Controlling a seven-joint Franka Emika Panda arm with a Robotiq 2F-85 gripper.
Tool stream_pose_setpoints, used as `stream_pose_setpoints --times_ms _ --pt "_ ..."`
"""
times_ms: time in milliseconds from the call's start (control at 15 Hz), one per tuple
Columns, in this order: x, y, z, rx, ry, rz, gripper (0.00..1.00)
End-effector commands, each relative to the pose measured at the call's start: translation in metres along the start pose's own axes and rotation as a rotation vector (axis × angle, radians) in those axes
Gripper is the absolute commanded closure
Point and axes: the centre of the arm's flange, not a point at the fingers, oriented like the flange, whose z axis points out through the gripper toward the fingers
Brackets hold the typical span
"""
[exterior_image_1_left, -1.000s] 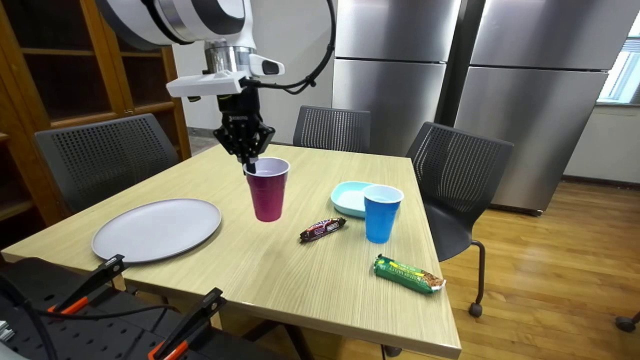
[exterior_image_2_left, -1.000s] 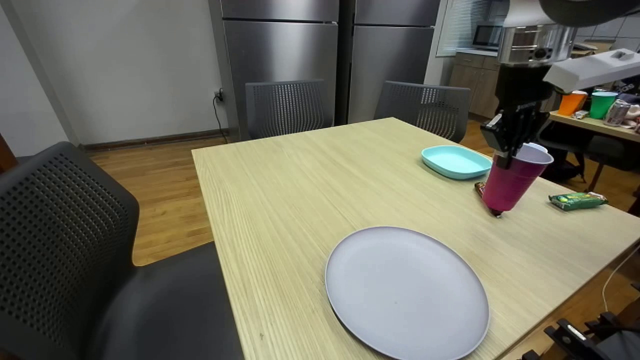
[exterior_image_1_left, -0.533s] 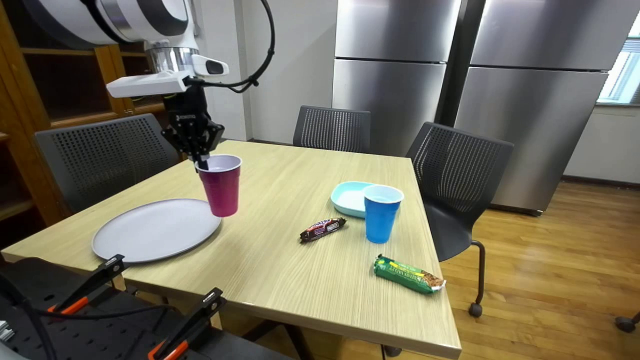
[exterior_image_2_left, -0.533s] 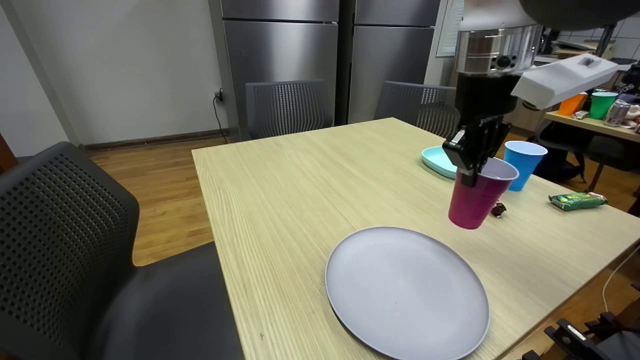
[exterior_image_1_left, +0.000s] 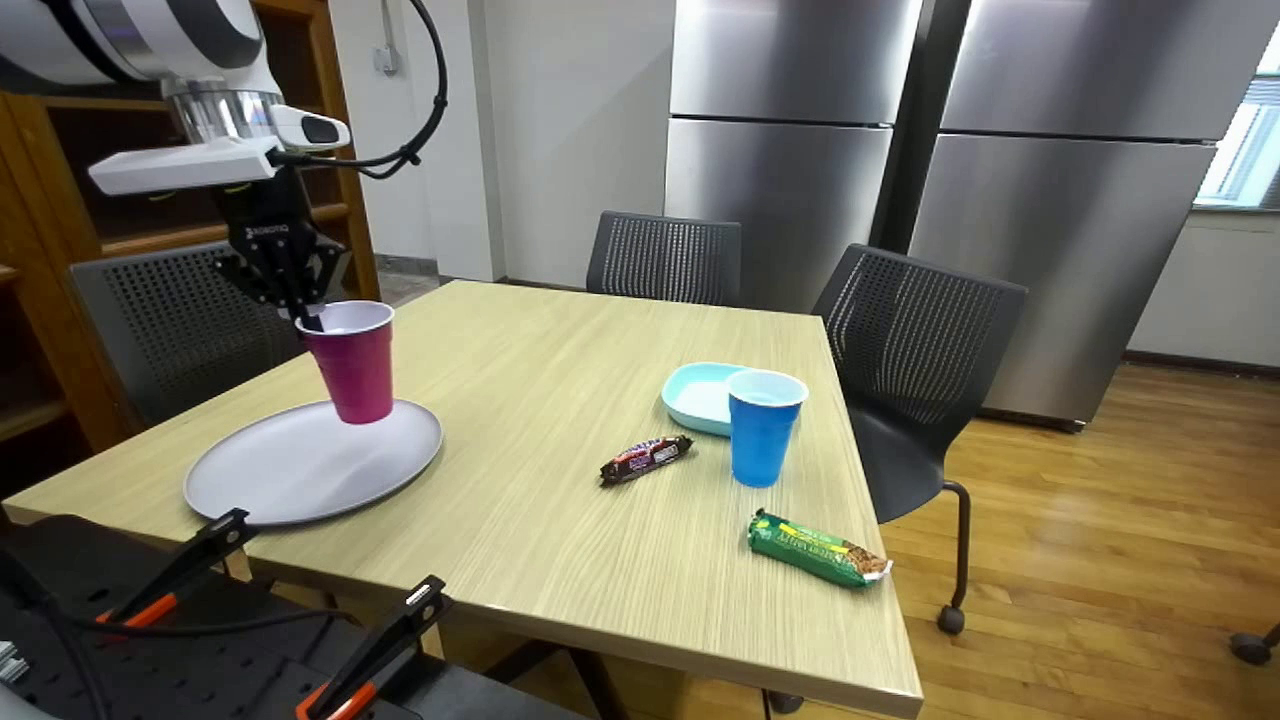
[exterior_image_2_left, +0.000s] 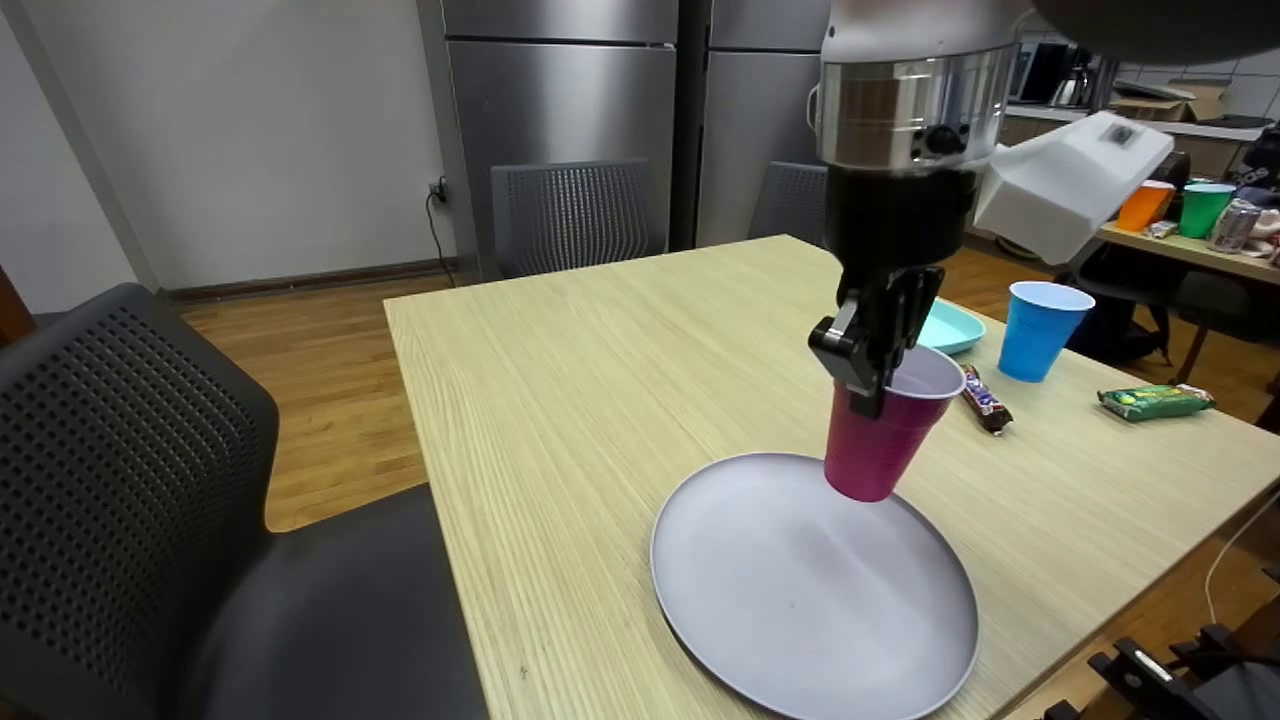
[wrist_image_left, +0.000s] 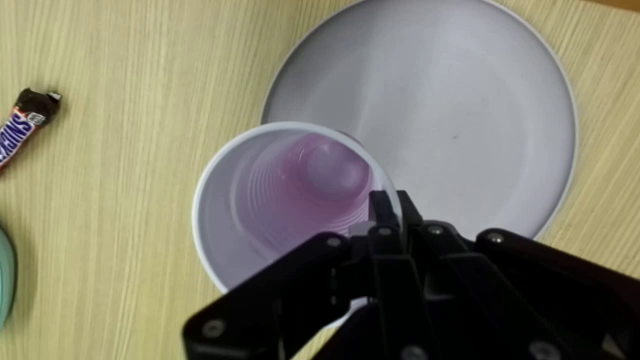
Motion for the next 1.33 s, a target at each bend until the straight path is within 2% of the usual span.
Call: stream_pose_setpoints --times_ms 0,400,800,1267 --pt "0.012 -0.033 -0.002 -0.007 -0.011 -0.007 0.99" --pt "0.030 -0.068 0.009 0.025 -0.014 -0.018 0.99" --pt "0.049 -0.086 0.021 0.054 -0.003 -0.006 0.99" --pt "0.063 -0.102 0.030 0.044 0.002 0.017 0.99"
